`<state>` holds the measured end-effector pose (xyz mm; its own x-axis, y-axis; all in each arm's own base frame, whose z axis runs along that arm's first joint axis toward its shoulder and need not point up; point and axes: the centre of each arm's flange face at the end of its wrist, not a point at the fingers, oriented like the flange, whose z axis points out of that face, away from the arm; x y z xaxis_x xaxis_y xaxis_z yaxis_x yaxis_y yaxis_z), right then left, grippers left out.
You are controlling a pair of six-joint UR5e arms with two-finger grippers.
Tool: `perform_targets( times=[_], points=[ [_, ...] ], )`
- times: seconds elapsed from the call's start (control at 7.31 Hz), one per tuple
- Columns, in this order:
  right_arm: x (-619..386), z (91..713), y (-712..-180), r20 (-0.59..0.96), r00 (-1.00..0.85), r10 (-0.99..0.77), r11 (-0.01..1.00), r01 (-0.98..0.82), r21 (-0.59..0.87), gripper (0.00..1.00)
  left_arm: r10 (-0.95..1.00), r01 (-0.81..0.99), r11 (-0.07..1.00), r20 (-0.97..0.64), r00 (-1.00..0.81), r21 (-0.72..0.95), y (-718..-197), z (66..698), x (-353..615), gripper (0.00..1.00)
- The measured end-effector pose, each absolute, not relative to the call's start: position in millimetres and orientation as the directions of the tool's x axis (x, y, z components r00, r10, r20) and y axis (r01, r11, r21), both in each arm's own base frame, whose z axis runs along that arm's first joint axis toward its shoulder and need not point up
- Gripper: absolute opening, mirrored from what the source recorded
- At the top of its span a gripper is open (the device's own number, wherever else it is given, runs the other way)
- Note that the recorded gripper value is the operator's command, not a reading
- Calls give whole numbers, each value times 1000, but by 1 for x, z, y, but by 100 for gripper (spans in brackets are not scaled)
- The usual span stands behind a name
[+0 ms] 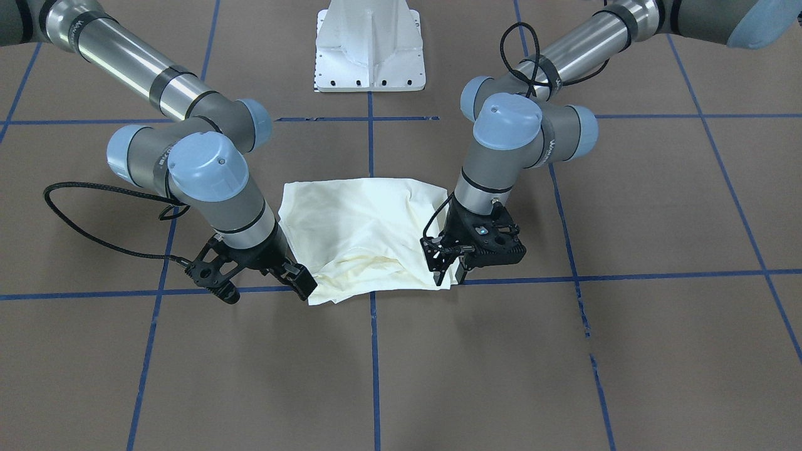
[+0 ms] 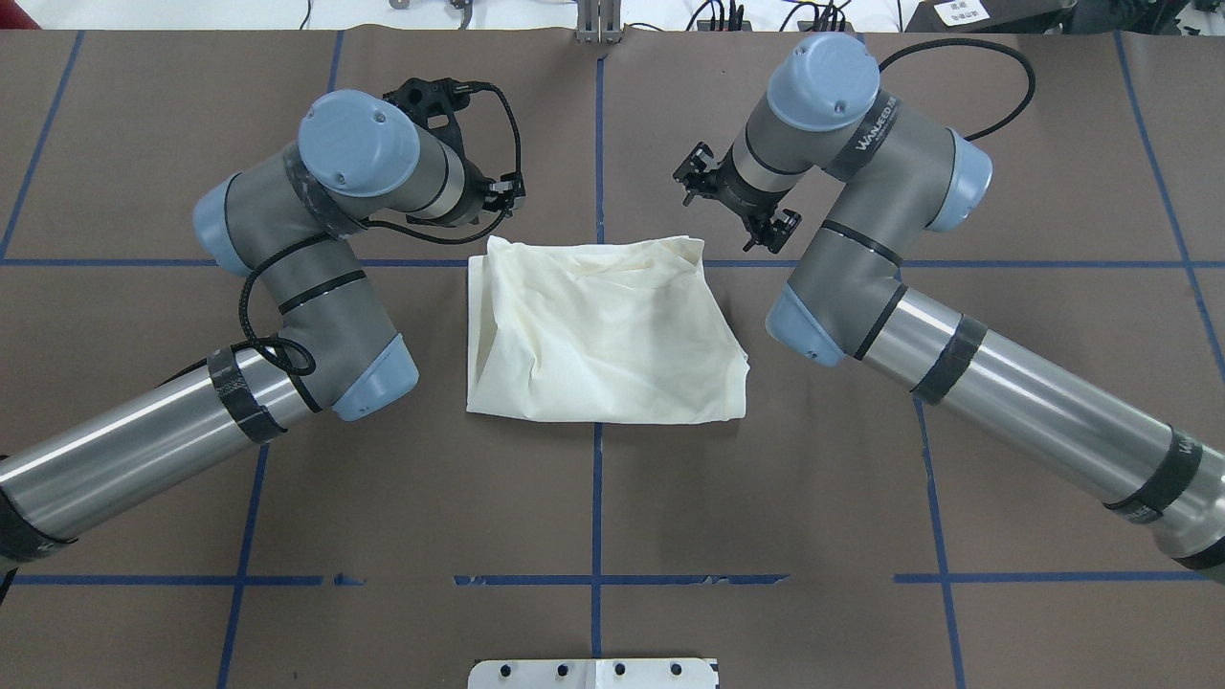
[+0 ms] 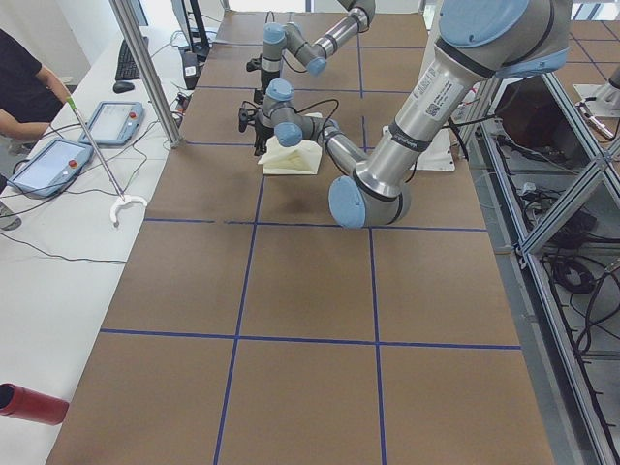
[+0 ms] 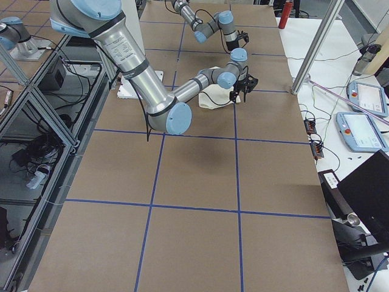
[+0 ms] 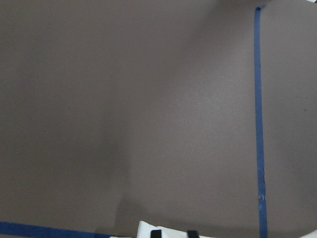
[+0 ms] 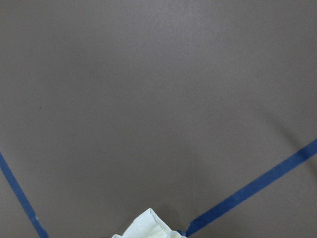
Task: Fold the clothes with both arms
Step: 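Raise the right gripper away while the left gripper moves to the bundle's side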
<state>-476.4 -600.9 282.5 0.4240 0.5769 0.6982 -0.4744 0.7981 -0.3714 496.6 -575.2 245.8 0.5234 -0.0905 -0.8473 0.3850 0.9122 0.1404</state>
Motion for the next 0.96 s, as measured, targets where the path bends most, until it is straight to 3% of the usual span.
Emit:
perform_targets(
  times=[0.41,0.96],
  points=[
    [-423,295,-622,726,445,525,836,-430,-341,100,9,351,921,-911,411,168,-556,280,466,100],
    [-353,336,-634,747,532,400,900,-385,-207,100,-64,302,953,-988,137,-20,-501,293,485,100]
  ],
)
